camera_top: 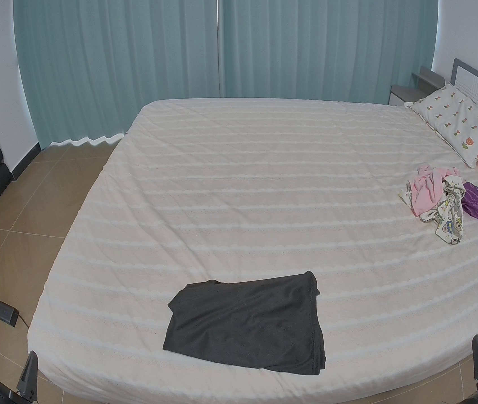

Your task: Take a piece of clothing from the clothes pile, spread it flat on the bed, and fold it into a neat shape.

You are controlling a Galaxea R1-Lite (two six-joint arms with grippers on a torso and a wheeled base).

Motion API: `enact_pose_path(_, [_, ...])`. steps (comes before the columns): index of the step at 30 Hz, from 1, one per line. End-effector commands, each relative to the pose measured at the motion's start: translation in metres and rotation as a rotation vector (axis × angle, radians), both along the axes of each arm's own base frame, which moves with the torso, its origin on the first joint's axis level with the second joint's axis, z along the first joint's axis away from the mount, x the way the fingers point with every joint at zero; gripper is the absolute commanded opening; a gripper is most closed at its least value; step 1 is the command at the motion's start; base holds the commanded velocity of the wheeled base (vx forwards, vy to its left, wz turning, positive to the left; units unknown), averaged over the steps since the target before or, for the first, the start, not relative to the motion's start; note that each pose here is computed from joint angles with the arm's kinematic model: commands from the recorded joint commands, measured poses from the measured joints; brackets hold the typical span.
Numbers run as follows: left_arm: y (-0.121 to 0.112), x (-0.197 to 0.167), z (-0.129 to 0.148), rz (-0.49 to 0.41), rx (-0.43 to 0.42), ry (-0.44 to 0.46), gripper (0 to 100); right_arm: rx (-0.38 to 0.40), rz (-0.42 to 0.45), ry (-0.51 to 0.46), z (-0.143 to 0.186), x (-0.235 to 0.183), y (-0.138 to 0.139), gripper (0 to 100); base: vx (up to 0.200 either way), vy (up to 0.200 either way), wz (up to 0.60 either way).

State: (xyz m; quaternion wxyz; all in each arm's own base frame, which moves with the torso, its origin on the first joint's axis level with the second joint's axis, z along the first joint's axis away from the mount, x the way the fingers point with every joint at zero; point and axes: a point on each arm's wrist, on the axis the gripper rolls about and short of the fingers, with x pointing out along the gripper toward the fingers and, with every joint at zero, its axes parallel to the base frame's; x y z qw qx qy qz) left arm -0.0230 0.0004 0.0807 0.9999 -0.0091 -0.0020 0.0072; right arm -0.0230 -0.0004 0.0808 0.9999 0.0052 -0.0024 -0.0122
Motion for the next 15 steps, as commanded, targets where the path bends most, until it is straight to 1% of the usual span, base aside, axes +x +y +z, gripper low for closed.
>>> enact_pose_path(1, [0.0000, -0.0001, -0.0042, 0.001, 0.000, -0.001, 100, 0.000, 0.000, 0.005, -0.0052, 0.0003, 0.0000, 100, 0.000, 0.000, 0.00])
enact_pose_path(15, [0.0000, -0.0001, -0.0042, 0.001, 0.000, -0.001, 100, 0.002, 0.000, 0.005, -0.0052, 0.0003, 0.0000, 100, 0.000, 0.000, 0.00])
